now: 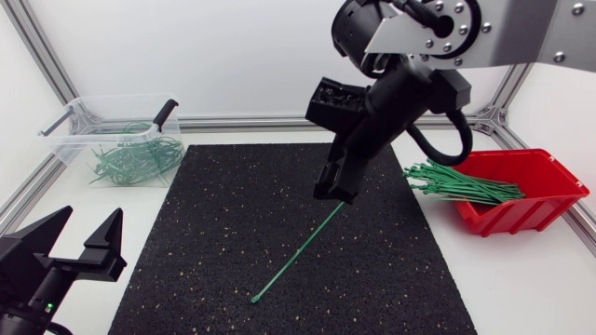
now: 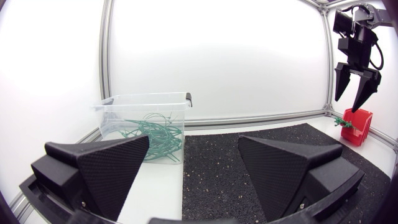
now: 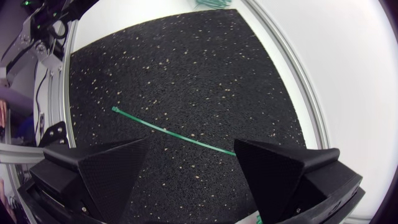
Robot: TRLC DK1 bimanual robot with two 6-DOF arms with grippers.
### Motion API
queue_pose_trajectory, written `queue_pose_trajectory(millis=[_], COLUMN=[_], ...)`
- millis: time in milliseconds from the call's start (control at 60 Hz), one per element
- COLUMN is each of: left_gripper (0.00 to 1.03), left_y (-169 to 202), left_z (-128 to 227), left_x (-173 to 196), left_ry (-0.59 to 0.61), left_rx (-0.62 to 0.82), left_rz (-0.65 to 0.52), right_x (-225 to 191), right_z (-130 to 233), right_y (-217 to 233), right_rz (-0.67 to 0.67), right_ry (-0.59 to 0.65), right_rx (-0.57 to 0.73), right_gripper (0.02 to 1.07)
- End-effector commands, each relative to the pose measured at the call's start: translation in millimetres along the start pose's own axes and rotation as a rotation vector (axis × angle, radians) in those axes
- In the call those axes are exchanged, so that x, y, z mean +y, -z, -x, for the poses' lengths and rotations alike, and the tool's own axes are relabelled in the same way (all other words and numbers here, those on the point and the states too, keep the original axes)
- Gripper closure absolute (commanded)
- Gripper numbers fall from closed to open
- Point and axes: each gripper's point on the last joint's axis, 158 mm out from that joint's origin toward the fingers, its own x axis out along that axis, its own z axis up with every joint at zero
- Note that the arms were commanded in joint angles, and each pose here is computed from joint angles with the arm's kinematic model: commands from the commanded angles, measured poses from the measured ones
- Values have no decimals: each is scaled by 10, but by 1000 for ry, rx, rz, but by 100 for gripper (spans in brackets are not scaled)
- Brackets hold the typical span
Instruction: Take a green cable tie from the red box, thread the tail through the head to close it, then place it in the transparent bin on the left.
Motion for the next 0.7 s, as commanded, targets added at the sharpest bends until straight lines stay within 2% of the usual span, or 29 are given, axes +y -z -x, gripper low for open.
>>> queue_pose_trajectory(millis=[0,183,483,683], left_gripper=[3,3,3,3], left_y=[273,269,270,270], left_z=[-18,-17,-17,-17], left_x=[-12,-8,-1,-1], left_ry=[3,2,-2,-2], left_rx=[74,72,72,72], left_rz=[28,28,28,28], right_x=[125,527,666,914], right_z=[-159,-303,-560,-638], right_y=[11,79,268,246], right_rz=[108,336,592,730], right_ry=[-46,-116,-98,-117], right_rx=[52,122,305,338], right_gripper=[7,7,7,7])
